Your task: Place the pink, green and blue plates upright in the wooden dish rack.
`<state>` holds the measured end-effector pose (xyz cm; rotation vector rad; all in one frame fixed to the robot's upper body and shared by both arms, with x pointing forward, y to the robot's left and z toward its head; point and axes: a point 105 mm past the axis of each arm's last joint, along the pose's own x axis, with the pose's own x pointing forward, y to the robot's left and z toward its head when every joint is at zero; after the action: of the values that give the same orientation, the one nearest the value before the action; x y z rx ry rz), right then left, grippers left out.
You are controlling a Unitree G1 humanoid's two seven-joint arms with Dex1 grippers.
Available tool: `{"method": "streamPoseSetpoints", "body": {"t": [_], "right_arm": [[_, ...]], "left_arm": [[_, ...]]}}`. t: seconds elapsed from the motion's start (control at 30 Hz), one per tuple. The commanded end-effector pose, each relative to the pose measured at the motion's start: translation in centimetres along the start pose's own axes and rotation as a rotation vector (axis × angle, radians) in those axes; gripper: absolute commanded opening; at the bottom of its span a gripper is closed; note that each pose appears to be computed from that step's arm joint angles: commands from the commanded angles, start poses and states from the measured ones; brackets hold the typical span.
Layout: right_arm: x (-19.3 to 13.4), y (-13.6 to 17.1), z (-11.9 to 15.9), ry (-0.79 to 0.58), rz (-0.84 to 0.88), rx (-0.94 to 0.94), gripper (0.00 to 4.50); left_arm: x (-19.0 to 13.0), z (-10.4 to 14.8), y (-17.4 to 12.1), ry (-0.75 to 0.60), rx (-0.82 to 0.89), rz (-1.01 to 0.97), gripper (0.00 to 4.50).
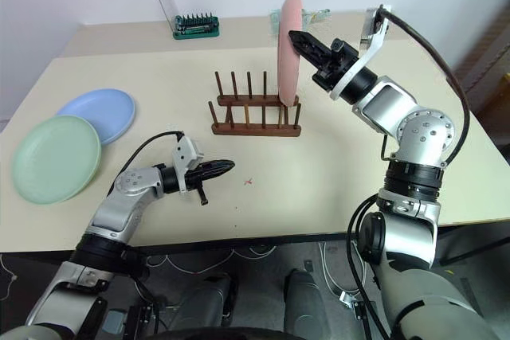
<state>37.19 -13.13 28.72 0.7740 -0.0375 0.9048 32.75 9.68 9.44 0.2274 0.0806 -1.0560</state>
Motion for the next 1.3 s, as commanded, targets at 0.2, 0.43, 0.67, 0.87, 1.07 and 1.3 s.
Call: {"method": "streamPoseSetpoints", "body": {"t": [0.2, 0.43, 0.67, 0.87, 1.07, 1.3], "right_arm": [[-0.1, 0.0, 1.6, -0.046, 0.001, -0.011, 0.06], [0.5, -2.1, 1.4, -0.034, -0.101, 0.021, 0.65], [0.4, -1.2, 3.9, -0.116, -0.109, -0.109, 3.88], [-0.9, 0.0, 7.2, -0.172, -0.183, -0.444, 3.93], [-0.9, 5.4, 5.0, 0.020, -0.013, -0.938, 3.95], [0.0, 5.4, -6.3, 0.447, 0.217, -1.230, 3.95]], "left_arm": [[0.0, 1.2, 0.0, -0.035, 0.024, 0.006, 0.00], [0.0, 1.3, 0.2, -0.038, 0.027, 0.011, 0.00], [-0.3, 1.3, 0.4, -0.040, 0.032, 0.028, 0.00], [-1.3, 2.4, 2.0, -0.096, -0.003, 0.115, 0.26], [-5.8, 6.0, 6.1, -0.256, -0.044, 0.386, 2.89], [-20.8, 7.4, 12.6, -0.381, -0.126, 1.090, 3.89]]}}
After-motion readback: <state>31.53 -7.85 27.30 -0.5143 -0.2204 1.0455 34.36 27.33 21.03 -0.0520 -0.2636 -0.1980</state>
